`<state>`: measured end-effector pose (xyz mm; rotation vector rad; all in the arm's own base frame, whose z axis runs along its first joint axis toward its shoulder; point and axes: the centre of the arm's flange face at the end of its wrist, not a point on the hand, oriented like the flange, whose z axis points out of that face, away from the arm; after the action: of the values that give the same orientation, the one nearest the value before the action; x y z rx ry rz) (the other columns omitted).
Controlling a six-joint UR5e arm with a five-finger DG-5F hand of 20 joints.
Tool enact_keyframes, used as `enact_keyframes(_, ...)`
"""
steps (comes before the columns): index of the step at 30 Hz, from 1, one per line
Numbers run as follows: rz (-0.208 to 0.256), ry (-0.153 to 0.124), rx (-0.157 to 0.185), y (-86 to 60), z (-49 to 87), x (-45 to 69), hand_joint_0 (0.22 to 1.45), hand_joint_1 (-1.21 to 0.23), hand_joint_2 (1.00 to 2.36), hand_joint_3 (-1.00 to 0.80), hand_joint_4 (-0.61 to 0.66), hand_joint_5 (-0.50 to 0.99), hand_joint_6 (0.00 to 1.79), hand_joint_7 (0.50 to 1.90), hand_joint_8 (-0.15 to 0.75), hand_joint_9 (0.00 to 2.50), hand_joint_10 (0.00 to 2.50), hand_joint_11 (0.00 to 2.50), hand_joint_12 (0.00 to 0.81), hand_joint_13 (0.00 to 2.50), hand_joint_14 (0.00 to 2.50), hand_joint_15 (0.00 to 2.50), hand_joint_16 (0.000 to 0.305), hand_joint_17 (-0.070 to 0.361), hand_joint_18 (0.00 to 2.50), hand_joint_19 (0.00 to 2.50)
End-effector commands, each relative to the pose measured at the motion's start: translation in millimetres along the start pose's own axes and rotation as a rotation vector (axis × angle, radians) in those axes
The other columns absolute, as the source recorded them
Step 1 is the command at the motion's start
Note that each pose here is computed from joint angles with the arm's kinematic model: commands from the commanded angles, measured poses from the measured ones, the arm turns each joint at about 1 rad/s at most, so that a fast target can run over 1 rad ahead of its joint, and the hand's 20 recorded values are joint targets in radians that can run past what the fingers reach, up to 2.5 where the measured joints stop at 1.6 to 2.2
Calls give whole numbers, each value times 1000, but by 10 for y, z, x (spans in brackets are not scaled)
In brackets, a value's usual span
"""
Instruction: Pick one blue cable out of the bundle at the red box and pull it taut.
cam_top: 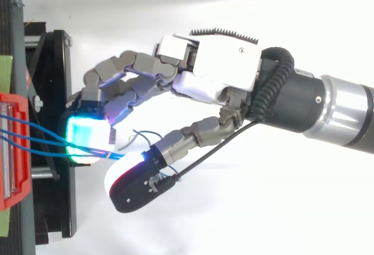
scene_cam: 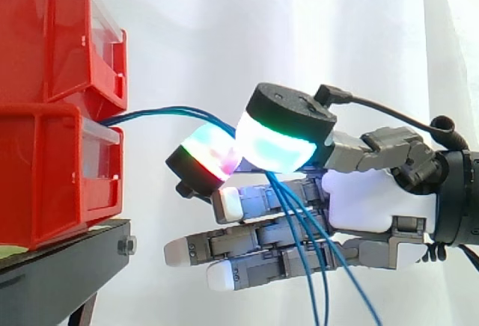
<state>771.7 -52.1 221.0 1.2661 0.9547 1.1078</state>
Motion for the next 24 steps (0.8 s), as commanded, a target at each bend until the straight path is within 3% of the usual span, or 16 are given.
enact_keyframes(1,0,0,0,2,1,-1,586,-882,1000,-500,35,-215,854,942,222,814,15,958,296,376,8,219,41,91,511,355)
enact_keyframes(7,0,0,1,-5,-5,8,558,-802,1000,-500,32,-191,837,982,242,858,16,953,303,396,9,232,42,94,518,387)
enact_keyframes(11,0,0,1,0,-2,9,629,-748,1003,-455,10,-179,843,1030,241,901,16,966,294,408,9,233,40,90,527,391)
enact_keyframes(18,0,1,0,1,-2,21,651,-797,1016,-227,-38,-177,873,1072,245,912,16,962,296,427,9,233,40,90,548,381)
enact_keyframes(21,0,0,1,-5,-5,8,672,-828,1016,-243,-34,-179,874,1031,238,909,15,959,296,428,9,226,40,91,550,374)
enact_keyframes(24,0,0,0,1,0,10,668,-857,1014,-286,-25,-171,843,1080,220,918,17,902,291,429,8,219,40,90,548,380)
